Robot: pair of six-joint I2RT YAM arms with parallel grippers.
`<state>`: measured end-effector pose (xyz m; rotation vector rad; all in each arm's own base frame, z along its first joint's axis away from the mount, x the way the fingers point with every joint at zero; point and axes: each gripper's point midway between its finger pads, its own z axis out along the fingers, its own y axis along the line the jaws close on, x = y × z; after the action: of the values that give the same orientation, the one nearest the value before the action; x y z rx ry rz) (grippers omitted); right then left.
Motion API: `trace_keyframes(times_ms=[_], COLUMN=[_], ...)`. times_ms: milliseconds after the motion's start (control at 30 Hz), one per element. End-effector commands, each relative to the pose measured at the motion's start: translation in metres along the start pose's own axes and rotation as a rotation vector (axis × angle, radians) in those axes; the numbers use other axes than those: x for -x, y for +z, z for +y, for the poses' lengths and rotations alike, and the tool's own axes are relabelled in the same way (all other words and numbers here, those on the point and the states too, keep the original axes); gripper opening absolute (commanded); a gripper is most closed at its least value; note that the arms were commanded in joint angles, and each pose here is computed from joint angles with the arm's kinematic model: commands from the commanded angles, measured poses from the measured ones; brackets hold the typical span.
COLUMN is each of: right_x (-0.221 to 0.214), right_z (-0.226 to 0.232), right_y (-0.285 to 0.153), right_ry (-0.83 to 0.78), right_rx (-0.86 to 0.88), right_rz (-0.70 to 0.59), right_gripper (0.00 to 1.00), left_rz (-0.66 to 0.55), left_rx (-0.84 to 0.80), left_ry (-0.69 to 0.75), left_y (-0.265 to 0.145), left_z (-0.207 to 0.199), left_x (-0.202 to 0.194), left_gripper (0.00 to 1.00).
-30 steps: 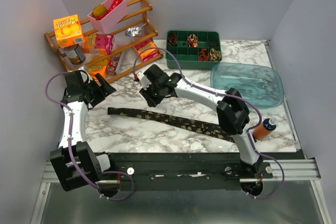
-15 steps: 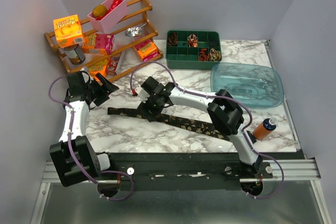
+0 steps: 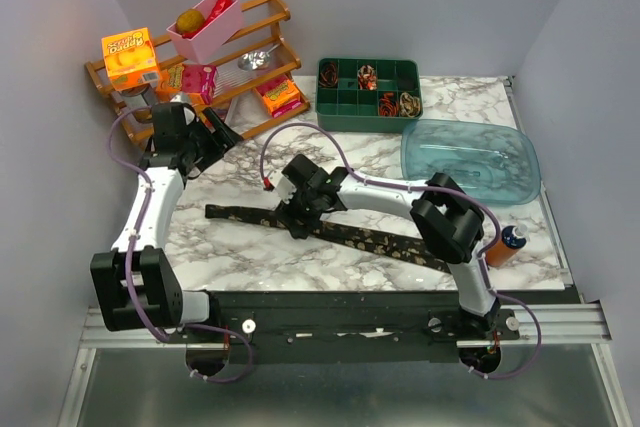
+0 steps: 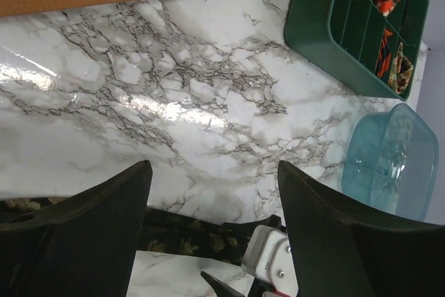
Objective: Roll the ties
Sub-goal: Flatten out the tie at the center of the board.
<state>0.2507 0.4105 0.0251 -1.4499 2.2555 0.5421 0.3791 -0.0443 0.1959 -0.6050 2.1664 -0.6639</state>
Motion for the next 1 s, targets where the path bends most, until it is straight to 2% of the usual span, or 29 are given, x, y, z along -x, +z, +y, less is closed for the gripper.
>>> trace_keyframes(times_ms=[0,200,433,700,800,833,933,967], right_x=[-0.029,-0.042,-0.044,-0.039,-0.048,-0.057,-0.062,-0.071], right_z=[0.02,0.021,0.024,0.007,0.005,0.005,0.001,0.001], right_y=[0.006,0.0,-0.004,0.011,0.012,0.012,0.007,0.006], right_ry=[0.037,0.051,0.103,0.122,0.14,0.142,0.19,0.199], right_rx=[0.085,0.089,0.083,-0.01,-0.028,-0.036,-0.082,-0.093], right_rz=[0.081,0.163,0.166,0.121,0.125,0.142,0.128,0.137], right_gripper=[0.76,0.73,0.67,0.66,0.65,0.65,0.66,0.67], left_rz=[0.013,0.091,0.148,0.092,0.066,0.056,-0.011,-0.084], left_rx=[0.106,0.116,0.145,0.085,0.087,0.121,0.178,0.194], left_ry=[-0.05,-0.098,-0.043,-0.025,-0.05,-0.076,-0.079,-0.07], left_y=[0.016,0.041,0.048,0.06,0.057,0.056,0.038,0.028], left_z=[0.021,0.027,0.029,0.034,0.046,0.061,0.082,0.083], left_x=[-0.002,-0.019,-0.028,-0.034,-0.05,-0.065,-0.078,-0.067], left_gripper=[0.83,0.82,0.82,0.82,0.79,0.78,0.78,0.78])
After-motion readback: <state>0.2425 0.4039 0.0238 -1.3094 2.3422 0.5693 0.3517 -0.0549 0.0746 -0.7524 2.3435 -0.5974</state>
